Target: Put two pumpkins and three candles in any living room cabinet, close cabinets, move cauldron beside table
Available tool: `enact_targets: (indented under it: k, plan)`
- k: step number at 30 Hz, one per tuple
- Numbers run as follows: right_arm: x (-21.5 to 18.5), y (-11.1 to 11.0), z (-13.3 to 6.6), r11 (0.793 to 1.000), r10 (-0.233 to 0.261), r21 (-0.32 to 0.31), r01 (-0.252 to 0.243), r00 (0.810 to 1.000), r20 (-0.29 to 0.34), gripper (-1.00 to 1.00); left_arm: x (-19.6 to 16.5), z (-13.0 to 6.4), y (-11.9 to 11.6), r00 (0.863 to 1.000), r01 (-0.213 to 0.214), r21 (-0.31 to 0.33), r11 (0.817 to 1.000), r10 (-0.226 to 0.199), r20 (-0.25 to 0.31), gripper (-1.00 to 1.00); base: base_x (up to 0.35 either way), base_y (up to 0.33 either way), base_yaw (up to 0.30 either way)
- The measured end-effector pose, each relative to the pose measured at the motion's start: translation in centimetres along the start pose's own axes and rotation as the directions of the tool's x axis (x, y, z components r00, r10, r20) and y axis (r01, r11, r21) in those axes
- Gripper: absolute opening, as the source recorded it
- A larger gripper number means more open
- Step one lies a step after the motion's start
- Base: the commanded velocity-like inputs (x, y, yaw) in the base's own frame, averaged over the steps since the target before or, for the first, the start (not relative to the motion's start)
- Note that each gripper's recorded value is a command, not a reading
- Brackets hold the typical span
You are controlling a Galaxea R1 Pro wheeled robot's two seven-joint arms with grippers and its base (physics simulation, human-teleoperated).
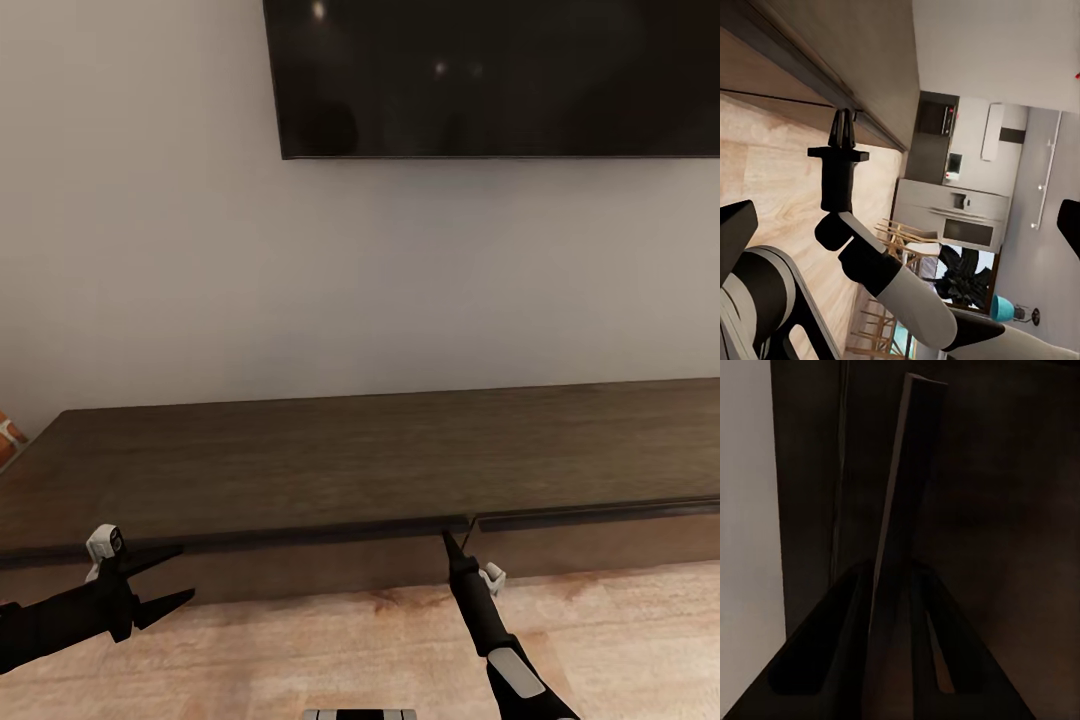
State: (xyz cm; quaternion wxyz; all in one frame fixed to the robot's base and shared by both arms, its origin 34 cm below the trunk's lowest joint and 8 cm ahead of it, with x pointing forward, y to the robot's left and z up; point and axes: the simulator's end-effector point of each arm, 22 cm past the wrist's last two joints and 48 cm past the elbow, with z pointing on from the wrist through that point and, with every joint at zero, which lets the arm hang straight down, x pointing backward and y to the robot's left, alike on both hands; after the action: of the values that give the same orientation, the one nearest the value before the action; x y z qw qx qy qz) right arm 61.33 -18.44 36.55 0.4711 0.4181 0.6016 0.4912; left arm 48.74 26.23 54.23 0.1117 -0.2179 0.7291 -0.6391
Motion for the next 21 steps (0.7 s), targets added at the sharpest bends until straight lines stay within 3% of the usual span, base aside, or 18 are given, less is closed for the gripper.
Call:
enact_targets:
  k: [21]
  plan:
    - [-0.34,-0.05,0.01,1.000,0.011,0.003,-0.011,1.000,0.019,-1.00,0.01,0.01,0.00,1.000,0.000,0.000,1.000,0.000,0.000,1.00,-0.124,0.000,0.000]
